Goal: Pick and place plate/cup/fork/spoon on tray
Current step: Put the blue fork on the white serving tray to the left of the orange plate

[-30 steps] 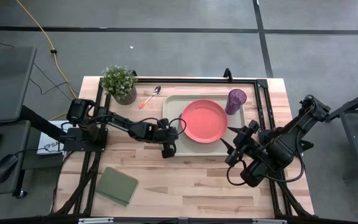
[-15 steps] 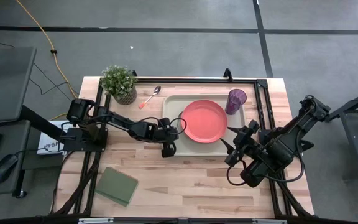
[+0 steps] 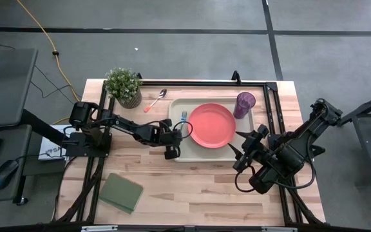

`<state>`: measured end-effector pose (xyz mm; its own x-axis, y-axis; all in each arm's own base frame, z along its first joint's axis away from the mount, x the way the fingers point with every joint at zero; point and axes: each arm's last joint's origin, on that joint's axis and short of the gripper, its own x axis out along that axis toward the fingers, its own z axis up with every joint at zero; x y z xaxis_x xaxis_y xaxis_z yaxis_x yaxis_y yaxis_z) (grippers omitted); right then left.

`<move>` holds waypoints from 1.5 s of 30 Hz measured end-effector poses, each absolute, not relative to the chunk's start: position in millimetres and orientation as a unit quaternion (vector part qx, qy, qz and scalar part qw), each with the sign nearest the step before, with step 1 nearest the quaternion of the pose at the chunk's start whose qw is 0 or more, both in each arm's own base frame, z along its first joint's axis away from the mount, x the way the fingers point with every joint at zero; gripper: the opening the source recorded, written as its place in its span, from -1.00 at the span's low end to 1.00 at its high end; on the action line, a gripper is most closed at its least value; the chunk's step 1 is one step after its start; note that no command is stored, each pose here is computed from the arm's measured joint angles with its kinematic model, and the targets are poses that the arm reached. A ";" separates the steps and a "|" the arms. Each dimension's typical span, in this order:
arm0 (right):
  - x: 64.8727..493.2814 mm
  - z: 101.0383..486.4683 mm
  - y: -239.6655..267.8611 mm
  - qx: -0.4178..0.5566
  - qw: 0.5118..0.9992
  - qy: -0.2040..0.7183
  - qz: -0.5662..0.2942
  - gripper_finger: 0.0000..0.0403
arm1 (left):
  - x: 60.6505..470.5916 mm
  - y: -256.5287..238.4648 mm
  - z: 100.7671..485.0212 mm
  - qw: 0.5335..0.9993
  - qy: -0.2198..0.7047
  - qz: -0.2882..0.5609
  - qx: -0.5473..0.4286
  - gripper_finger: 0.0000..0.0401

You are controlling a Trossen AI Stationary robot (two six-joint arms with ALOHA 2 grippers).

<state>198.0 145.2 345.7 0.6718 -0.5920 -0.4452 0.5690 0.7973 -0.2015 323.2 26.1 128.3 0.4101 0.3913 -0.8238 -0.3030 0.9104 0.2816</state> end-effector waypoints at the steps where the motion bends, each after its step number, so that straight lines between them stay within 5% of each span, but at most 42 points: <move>1: 198.0 345.7 145.2 -0.023 0.914 0.251 -0.318 0.17 | 323.1 26.1 129.1 0.839 0.501 0.207 0.044 -1.00; 45: 198.7 345.9 145.9 -0.021 0.915 0.250 -0.316 0.17 | 326.1 9.5 128.3 0.855 0.497 0.144 -0.026 -1.00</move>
